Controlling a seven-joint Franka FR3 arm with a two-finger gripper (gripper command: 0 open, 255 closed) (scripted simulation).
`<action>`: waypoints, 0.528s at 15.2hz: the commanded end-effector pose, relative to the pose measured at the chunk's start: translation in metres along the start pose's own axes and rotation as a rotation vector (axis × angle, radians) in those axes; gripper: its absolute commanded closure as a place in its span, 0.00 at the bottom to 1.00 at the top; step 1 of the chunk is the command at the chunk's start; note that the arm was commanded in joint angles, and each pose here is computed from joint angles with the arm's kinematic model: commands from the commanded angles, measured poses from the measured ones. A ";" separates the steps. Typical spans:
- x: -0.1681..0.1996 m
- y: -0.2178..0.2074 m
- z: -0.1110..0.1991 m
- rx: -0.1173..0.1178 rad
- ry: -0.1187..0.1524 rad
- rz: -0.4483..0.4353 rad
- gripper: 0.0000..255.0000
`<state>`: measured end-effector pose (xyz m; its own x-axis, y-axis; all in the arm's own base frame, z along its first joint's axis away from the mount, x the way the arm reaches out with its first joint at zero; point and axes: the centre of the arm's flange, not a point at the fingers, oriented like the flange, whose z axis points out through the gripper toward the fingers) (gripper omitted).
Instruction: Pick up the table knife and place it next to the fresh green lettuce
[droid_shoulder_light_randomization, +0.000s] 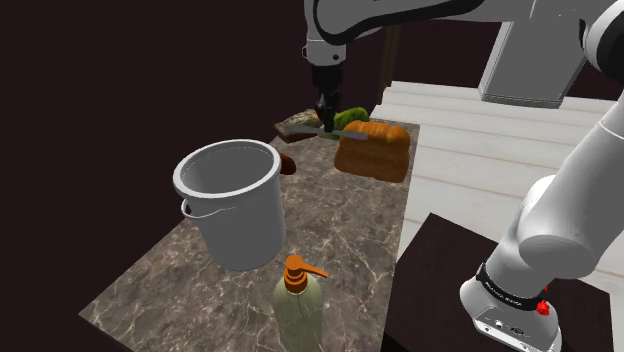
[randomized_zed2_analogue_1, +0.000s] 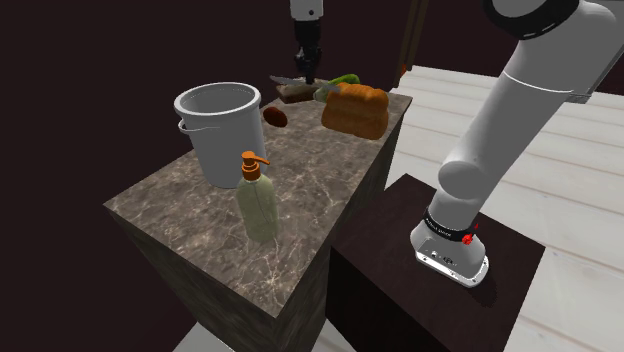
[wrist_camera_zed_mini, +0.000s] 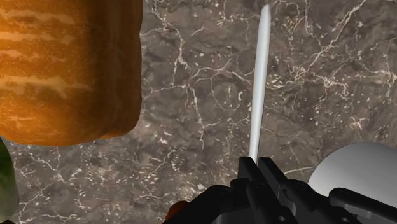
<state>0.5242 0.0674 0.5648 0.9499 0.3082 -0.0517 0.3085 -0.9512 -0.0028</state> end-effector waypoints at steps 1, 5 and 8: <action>-0.010 0.025 0.000 0.000 0.000 -0.001 1.00; -0.025 0.075 0.001 0.000 0.000 -0.001 1.00; -0.035 0.113 0.001 0.000 0.000 -0.001 1.00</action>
<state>0.5268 -0.0367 0.5632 0.9499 0.3083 -0.0518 0.3085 -0.9512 -0.0029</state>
